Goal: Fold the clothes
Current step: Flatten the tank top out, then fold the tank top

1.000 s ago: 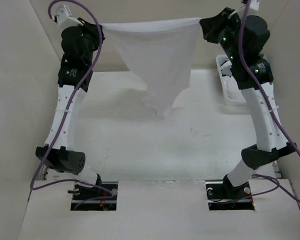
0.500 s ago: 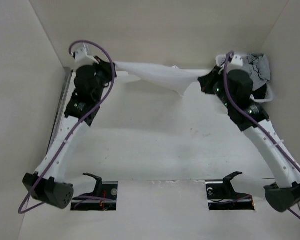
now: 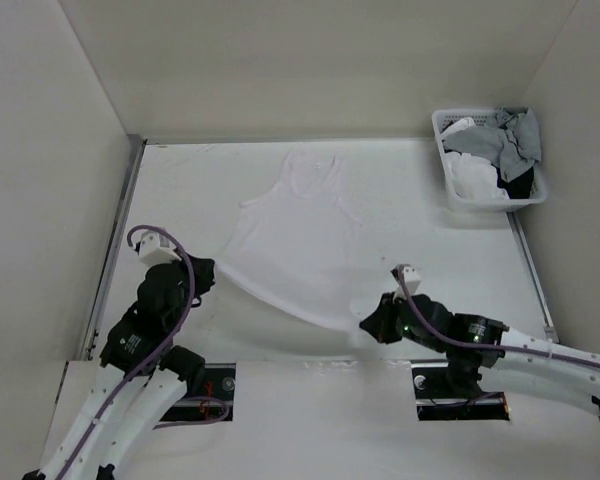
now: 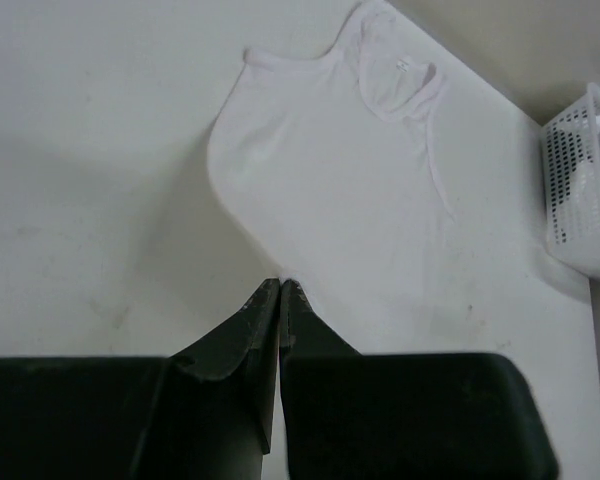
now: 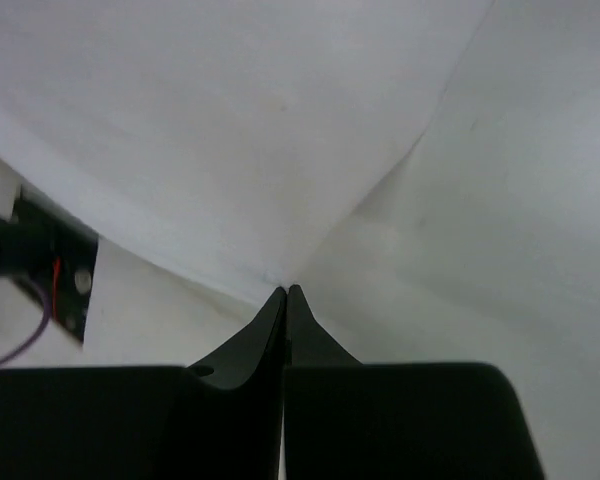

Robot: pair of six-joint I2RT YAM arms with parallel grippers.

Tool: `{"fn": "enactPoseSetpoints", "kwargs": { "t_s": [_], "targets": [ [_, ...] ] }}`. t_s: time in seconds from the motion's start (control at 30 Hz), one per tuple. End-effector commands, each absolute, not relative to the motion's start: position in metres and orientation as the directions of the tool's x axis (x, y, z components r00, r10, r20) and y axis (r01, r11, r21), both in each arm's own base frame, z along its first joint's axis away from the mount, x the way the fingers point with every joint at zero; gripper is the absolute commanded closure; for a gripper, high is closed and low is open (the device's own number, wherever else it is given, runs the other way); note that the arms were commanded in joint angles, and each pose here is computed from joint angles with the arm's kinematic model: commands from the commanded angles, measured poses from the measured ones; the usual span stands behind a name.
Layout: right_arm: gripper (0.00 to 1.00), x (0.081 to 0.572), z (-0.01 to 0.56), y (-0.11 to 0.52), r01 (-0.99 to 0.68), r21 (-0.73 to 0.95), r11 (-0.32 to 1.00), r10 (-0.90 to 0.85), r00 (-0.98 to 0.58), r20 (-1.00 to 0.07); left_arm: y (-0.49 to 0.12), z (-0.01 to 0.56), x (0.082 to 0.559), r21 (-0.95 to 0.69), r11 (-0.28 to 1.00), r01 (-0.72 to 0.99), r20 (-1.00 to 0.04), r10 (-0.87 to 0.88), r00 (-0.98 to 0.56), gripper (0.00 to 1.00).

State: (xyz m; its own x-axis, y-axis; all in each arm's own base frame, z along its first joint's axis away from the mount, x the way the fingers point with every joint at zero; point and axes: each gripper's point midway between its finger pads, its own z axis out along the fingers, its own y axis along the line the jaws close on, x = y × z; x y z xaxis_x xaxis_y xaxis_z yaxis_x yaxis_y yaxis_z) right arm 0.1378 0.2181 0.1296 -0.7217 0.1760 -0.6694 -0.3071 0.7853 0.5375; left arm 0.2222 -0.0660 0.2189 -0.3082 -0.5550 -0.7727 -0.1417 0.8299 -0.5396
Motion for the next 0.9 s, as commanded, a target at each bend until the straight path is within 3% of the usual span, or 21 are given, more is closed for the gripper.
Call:
{"fn": "enactPoseSetpoints", "kwargs": {
  "t_s": [0.0, 0.13, 0.23, 0.4, 0.53, 0.87],
  "targets": [
    [1.00, 0.105, 0.125, 0.229, -0.206, 0.661, 0.721, 0.273, -0.792, -0.546, -0.058, 0.181, 0.191, -0.527, 0.810, -0.257, -0.699, -0.585, -0.412, 1.00],
    [1.00, 0.090, 0.138, 0.235, -0.212, 0.674, 0.708, 0.276, -0.795, -0.540, -0.056, 0.190, 0.182, -0.553, 0.788, -0.271, -0.680, -0.615, -0.400, 1.00],
    [1.00, 0.108, 0.168, 0.239, -0.250, 0.660, 0.709, 0.298, -0.741, -0.602, -0.063, 0.208, 0.204, -0.562, 0.790, -0.245, -0.705, -0.612, -0.358, 1.00],
    [1.00, 0.198, 0.215, 0.234, -0.281, 0.566, 0.775, 0.322, -0.595, -0.737, -0.081, 0.240, 0.281, -0.577, 0.789, -0.212, -0.750, -0.614, -0.246, 1.00],
    [1.00, 0.277, 0.247, 0.218, -0.234, 0.533, 0.813, 0.370, -0.499, -0.784, -0.090, 0.260, 0.353, -0.587, 0.779, -0.219, -0.757, -0.624, -0.192, 1.00],
    [1.00, 0.455, 0.249, 0.185, -0.112, 0.544, 0.831, 0.447, -0.448, -0.774, -0.094, 0.243, 0.523, -0.565, 0.768, -0.301, -0.755, -0.629, -0.188, 1.00]
  ]
}}
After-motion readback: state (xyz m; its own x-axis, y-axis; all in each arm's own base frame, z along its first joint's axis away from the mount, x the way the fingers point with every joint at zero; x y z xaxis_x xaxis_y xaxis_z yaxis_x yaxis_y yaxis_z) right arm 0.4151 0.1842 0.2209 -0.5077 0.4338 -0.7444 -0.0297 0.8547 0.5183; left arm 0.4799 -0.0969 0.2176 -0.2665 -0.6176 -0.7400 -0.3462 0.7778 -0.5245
